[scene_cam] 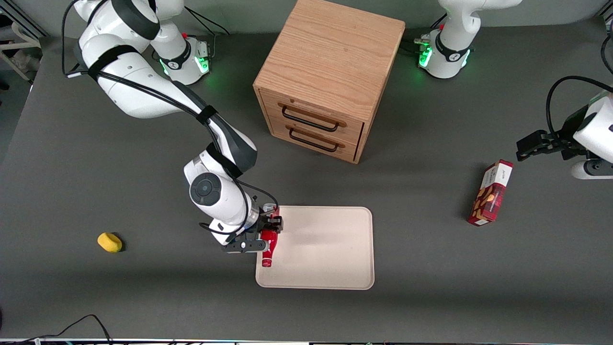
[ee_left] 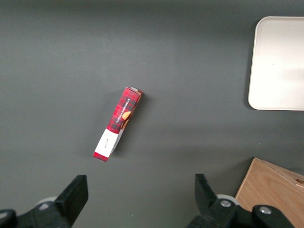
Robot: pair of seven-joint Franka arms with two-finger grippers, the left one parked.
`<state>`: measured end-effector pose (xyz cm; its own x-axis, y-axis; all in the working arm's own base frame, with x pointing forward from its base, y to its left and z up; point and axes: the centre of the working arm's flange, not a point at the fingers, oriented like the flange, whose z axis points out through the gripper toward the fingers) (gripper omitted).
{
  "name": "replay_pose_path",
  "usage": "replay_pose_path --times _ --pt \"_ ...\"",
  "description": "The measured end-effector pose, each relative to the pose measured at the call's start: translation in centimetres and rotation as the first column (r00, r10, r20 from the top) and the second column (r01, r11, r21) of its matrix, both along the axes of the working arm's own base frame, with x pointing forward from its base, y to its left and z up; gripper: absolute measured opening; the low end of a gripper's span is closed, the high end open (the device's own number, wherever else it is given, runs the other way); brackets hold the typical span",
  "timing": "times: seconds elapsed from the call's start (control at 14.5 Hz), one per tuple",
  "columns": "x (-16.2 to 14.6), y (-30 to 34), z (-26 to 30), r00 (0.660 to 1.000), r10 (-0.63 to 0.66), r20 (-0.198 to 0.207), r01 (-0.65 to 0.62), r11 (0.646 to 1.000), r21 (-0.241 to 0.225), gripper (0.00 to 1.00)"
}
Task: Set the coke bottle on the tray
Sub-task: 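Lift the bottle and carry it over the cream tray, then lower the bottle onto the tray and open the right gripper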
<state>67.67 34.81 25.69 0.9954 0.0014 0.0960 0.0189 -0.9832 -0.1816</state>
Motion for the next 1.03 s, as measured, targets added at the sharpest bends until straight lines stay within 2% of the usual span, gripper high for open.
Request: replay_pose_path --times 0.14,0.28,0.55,1.03 --pt "0.0 -0.1 -1.2 1.000 0.028 0.015 -0.027 0.999 -0.035 0.55" --pt "0.0 -0.2 -2.2 0.999 0.039 0.016 -0.039 0.998 -0.050 0.55" --pt "0.2 0.1 -3.0 0.999 0.038 0.039 -0.038 0.999 -0.024 0.55" --pt "0.2 0.2 -4.6 0.998 0.035 0.049 -0.035 0.999 0.001 0.55"
